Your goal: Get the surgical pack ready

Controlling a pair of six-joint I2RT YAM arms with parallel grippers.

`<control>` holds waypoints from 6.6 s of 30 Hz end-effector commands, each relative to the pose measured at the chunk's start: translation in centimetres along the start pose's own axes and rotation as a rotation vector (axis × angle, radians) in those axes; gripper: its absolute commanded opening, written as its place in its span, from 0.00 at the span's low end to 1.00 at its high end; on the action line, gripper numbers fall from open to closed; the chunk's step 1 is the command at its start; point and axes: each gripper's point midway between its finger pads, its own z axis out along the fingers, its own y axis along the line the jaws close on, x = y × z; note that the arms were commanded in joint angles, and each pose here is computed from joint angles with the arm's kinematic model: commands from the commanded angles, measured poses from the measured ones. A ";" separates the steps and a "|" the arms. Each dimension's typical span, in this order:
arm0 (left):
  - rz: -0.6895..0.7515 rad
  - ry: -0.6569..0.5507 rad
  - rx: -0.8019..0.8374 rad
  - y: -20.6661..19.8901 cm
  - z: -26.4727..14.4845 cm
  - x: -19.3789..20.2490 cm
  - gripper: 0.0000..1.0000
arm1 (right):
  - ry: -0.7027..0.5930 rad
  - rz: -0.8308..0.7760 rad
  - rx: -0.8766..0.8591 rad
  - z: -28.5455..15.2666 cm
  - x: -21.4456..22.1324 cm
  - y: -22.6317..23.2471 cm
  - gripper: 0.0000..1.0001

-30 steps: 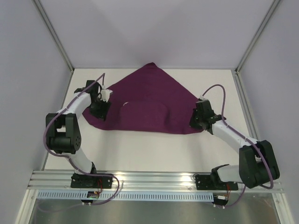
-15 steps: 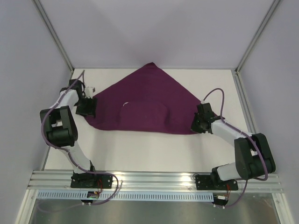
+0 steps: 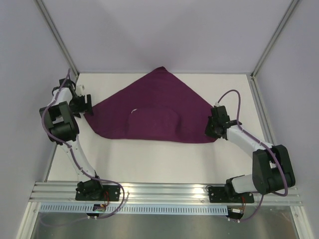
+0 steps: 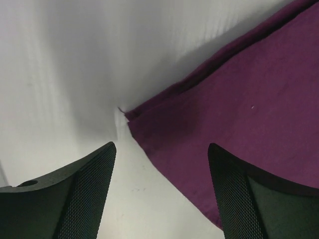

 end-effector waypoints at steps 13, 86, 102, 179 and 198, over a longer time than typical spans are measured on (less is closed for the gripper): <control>-0.036 0.131 0.148 -2.7 2.7 3.7 0.33 | -0.072 -0.028 0.023 -1.2 -2.7 0.3 0.01; -0.095 -0.137 -0.110 -1.1 -2.9 1.2 0.90 | 0.072 -0.104 -0.310 5.0 -0.3 15.0 0.01; -0.094 0.108 0.145 -5.3 3.1 3.4 0.75 | 0.048 -0.132 -0.189 3.7 -1.2 12.8 0.01; 0.682 -0.104 0.888 -47.5 -18.3 7.5 0.98 | -0.202 -0.103 -0.235 -3.5 -8.5 11.8 0.43; 0.778 -0.044 0.219 -27.6 -5.3 10.1 0.86 | -0.025 -0.179 -0.287 3.7 -6.6 16.7 0.57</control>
